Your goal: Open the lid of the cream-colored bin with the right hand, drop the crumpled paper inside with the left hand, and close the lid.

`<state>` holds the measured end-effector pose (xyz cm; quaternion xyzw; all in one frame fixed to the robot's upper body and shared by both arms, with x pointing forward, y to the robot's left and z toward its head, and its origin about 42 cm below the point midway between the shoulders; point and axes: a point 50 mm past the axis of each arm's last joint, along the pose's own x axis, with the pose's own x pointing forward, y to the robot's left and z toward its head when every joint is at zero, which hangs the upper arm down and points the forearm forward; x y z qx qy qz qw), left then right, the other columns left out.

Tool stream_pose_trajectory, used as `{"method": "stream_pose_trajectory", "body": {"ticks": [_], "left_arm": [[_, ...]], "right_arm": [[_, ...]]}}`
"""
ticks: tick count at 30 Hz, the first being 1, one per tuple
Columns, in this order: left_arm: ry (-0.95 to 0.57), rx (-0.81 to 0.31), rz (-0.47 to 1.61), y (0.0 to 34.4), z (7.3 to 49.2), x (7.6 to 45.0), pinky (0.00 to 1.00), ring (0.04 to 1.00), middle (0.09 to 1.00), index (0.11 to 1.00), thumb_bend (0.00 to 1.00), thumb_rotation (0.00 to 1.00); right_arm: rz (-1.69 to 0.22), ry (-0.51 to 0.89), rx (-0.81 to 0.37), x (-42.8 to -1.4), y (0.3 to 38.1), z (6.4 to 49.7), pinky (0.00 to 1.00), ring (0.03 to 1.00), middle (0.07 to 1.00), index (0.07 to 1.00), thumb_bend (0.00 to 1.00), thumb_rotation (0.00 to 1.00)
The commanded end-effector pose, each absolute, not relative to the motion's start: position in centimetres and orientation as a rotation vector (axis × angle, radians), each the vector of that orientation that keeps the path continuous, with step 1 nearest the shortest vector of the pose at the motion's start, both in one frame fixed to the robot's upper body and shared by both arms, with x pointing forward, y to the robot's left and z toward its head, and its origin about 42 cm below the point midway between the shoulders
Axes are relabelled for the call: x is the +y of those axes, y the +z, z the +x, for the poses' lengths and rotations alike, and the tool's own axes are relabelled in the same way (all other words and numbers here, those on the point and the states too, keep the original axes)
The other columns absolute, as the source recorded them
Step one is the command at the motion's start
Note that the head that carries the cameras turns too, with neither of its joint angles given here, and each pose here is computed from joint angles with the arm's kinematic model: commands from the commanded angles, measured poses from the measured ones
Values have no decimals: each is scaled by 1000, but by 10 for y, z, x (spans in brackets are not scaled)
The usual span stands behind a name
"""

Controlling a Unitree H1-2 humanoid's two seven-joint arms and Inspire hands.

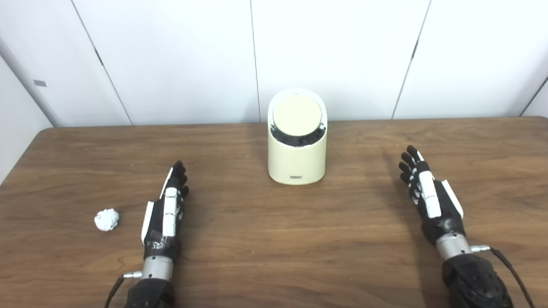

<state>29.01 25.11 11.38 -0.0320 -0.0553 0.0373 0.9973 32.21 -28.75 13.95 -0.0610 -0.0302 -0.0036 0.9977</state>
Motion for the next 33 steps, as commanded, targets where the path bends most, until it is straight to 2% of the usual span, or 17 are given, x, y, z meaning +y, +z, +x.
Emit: {"method": "stream_pose_trajectory", "body": {"ticks": [1,3,9,14,21,24,33], "left_arm": [[68,-137,-73,114,290,243,1000,1000,989,990,474,978],[70,-136,-67,113,290,242,1000,1000,988,991,493,978],[67,-133,-80,109,290,236,1000,1000,976,979,482,973],[71,-135,-96,110,291,232,985,980,953,954,465,955],[73,-133,-102,109,288,229,982,974,942,941,464,952],[71,-133,-101,109,288,227,977,969,942,939,463,952],[69,-133,-106,109,288,223,997,983,953,949,440,970]], "right_arm": [[-172,14,-162,-292,174,339,999,974,980,981,601,908],[-192,30,-181,-294,183,346,1000,981,983,981,605,886],[-255,69,-225,-301,210,368,1000,987,978,960,668,946],[-318,83,-222,-299,236,383,1000,999,981,957,640,990],[-380,118,-299,-280,261,405,999,988,983,963,652,1000],[-468,126,-317,-263,281,407,913,944,960,952,632,997],[-664,130,-368,-231,310,416,857,932,957,937,628,939]]}}
